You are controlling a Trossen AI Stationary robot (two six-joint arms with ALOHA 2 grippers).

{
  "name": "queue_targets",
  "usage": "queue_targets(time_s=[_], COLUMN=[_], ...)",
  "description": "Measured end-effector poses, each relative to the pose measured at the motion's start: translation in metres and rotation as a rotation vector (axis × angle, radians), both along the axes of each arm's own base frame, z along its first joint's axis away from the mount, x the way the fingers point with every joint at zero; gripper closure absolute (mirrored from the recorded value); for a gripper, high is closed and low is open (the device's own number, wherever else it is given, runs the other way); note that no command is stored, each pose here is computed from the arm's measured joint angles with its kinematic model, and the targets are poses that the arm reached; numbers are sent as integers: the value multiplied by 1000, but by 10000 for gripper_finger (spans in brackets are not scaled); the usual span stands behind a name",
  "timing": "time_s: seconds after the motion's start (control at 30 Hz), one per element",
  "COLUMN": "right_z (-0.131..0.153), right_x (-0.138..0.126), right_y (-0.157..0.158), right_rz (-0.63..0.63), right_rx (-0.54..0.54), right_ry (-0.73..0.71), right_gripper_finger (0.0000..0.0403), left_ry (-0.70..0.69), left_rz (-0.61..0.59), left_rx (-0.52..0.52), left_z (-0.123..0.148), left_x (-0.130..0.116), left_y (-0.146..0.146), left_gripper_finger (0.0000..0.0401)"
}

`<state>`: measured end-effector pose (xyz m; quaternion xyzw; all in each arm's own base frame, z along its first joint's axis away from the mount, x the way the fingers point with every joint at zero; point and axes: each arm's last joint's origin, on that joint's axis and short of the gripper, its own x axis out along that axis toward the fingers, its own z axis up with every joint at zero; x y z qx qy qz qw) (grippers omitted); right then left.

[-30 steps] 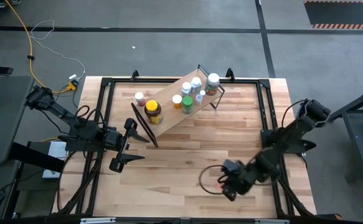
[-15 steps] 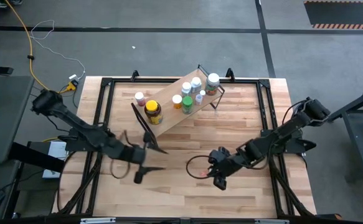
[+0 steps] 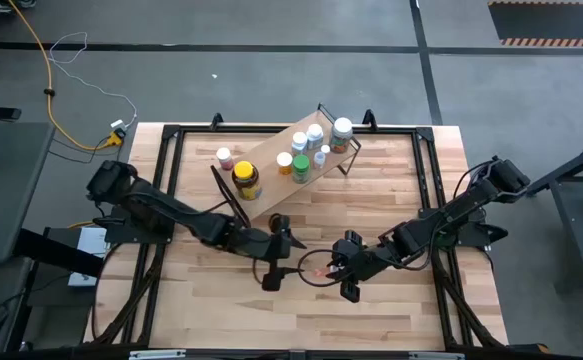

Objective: Pick and place medicine bottles onto shelf by color
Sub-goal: Put the light pink medicine bottle on the shelf

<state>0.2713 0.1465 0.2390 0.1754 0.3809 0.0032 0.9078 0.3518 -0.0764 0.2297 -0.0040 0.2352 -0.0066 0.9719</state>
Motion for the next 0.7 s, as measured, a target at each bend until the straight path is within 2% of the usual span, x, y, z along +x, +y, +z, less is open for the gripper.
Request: queue_targets(time_s=[0.23, 0.57, 0.7], right_z=[2, 9, 12], right_x=[2, 8, 10], right_y=[-2, 1, 1], right_rz=[-14, 37, 22], right_rx=[-111, -152, -187], right_ry=[-60, -162, -208], right_gripper_finger=[293, 293, 293], left_ry=[62, 21, 25], left_rz=[-101, -102, -102], left_rx=[-139, -159, -158], left_z=[-15, -14, -15], left_x=[18, 22, 22], left_y=[8, 9, 9], left_gripper_finger=[125, 125, 126])
